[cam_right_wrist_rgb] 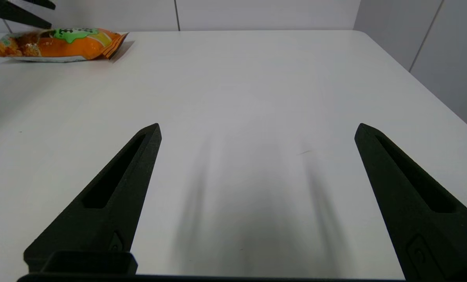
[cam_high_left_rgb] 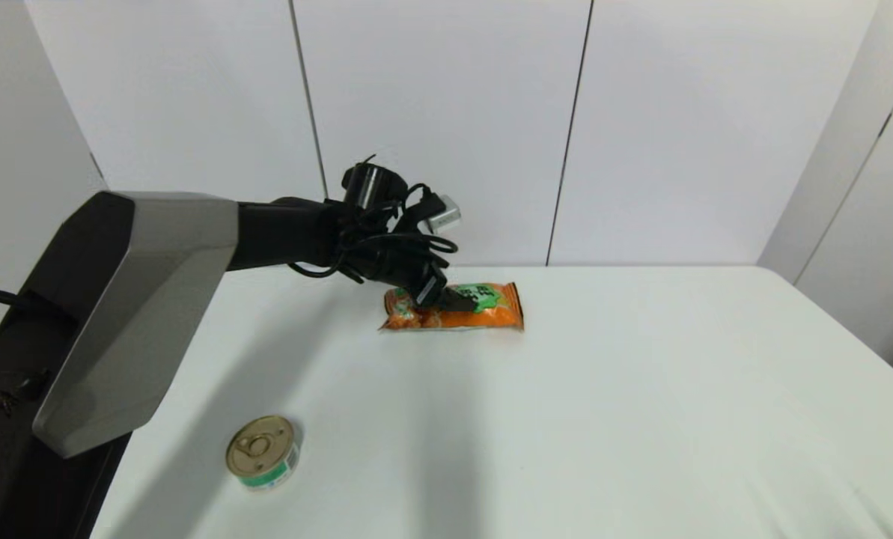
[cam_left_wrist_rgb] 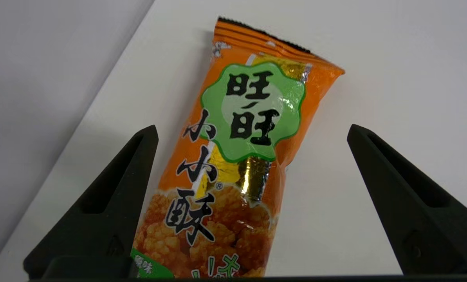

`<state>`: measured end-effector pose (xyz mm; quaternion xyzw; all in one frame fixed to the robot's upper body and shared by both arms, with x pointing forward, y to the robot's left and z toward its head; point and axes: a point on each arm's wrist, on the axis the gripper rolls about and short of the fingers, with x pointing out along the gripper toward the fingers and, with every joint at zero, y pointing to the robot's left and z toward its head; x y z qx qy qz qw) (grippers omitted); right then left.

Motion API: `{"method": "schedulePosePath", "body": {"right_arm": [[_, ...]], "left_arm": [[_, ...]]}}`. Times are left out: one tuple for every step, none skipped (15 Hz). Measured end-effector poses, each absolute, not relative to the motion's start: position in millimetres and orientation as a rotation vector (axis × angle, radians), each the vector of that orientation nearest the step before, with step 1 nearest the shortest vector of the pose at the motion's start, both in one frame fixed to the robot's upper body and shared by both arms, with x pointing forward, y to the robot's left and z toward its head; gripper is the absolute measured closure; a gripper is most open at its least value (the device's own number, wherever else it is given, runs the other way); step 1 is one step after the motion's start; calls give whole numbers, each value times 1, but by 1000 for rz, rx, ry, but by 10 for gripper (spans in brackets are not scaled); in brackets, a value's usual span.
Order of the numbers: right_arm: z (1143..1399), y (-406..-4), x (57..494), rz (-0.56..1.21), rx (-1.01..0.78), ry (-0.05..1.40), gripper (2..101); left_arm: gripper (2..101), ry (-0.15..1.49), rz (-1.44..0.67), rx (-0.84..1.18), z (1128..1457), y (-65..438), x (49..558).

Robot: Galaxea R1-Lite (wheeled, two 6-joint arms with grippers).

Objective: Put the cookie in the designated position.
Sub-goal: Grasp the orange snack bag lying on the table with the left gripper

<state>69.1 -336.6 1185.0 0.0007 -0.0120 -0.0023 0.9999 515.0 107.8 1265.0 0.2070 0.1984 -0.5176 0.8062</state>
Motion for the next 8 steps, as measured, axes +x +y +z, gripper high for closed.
{"method": "schedulePosePath", "body": {"right_arm": [[1185, -337, 69, -5, 1, -24, 43], [1185, -337, 69, -6, 1, -24, 43], [1185, -337, 69, -5, 2, -24, 43], [1185, -337, 69, -5, 1, -24, 43], [1185, -337, 69, -5, 2, -24, 43], [1185, -337, 69, -5, 2, -24, 43], [1185, -337, 69, -5, 1, -24, 43], [1185, -337, 69, -5, 2, -24, 43]], "left_arm": [[53, 436, -1108, 438, 1261, 107, 516], [53, 451, -1105, 426, 1257, 107, 517], [53, 471, -1099, 403, 1254, 106, 518], [53, 487, -1094, 383, 1252, 105, 519], [53, 493, -1091, 378, 1250, 105, 519], [53, 489, -1090, 378, 1249, 104, 520], [53, 485, -1088, 377, 1247, 104, 521], [53, 487, -1087, 375, 1245, 104, 522]]}}
